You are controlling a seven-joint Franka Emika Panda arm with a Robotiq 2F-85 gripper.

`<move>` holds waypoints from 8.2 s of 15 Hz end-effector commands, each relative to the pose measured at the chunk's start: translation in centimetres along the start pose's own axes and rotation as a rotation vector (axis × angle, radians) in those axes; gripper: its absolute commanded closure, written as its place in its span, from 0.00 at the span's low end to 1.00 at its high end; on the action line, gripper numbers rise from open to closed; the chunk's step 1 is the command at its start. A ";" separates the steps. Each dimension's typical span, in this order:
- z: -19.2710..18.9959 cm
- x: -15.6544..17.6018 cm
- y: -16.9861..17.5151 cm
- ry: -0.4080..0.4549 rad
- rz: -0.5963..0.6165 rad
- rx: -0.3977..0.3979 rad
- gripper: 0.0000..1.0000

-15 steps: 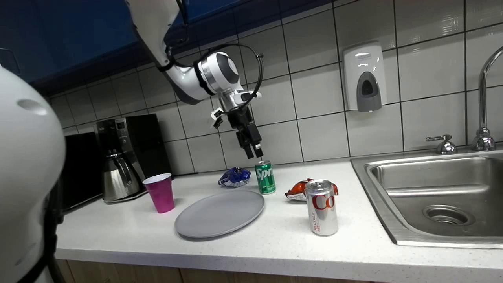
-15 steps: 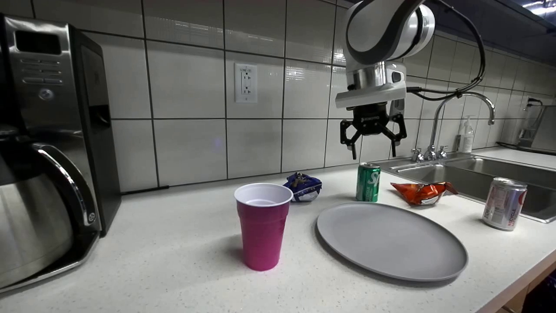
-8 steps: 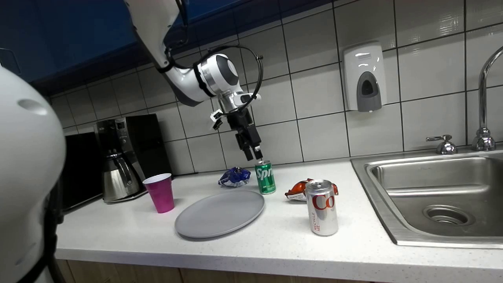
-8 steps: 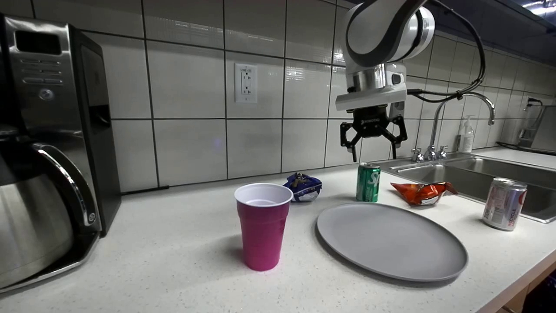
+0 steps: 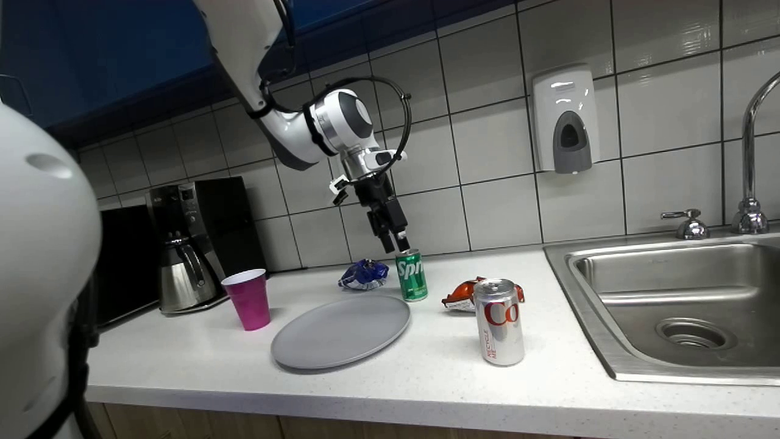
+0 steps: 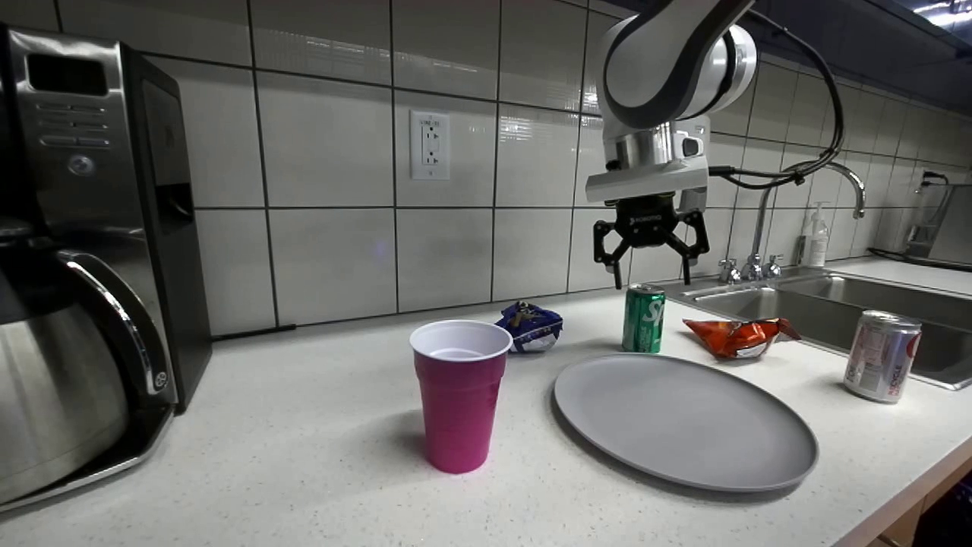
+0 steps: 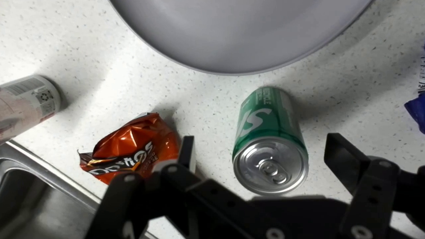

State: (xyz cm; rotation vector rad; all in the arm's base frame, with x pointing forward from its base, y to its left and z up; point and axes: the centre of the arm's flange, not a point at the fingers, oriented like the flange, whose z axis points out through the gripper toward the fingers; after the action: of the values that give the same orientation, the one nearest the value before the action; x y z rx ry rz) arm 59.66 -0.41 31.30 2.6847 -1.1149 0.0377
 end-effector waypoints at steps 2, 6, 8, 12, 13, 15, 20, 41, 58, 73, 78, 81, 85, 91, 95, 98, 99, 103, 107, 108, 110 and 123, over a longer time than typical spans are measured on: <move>0.4 1.4 -0.2 -0.004 -0.028 0.016 0.00; 1.1 2.1 -0.5 -0.007 -0.038 0.013 0.00; 1.3 2.5 -0.7 -0.007 -0.046 0.012 0.00; 1.8 2.9 -1.2 -0.009 -0.059 0.013 0.00; 1.9 3.0 -1.3 -0.009 -0.058 0.016 0.00; 2.2 2.9 -1.6 -0.001 -0.052 0.033 0.00; 2.6 2.8 -2.0 0.004 -0.013 0.114 0.00; 1.2 1.3 -1.2 0.030 0.007 0.153 0.62; -2.5 -6.8 -4.1 0.069 -0.073 0.185 0.62; -2.4 -13.0 -7.1 0.053 -0.063 0.197 0.62; -2.6 -13.9 -6.4 0.071 -0.030 0.213 0.62; -2.8 -14.7 -5.8 0.086 -0.013 0.221 0.62; -2.8 -16.0 -4.9 0.100 0.008 0.227 0.62; -2.6 -17.2 -3.7 0.095 0.038 0.232 0.62; -2.0 -17.3 -2.8 0.085 0.048 0.233 0.62; -1.6 -17.0 -2.3 0.081 0.050 0.229 0.62; -1.5 -16.9 -2.2 0.080 0.049 0.226 0.62; -0.9 -16.6 -1.9 0.073 0.050 0.218 0.62; -0.8 -16.5 -1.5 0.079 0.063 0.222 0.62; -0.8 -16.5 -1.5 0.080 0.067 0.226 0.62; -0.8 -16.6 -1.4 0.080 0.071 0.229 0.62; -0.2 -16.7 -0.8 0.060 0.081 0.227 0.34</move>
State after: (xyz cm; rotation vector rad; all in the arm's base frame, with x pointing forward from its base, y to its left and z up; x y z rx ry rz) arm 49.19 12.25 28.66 2.8094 -1.2428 0.2519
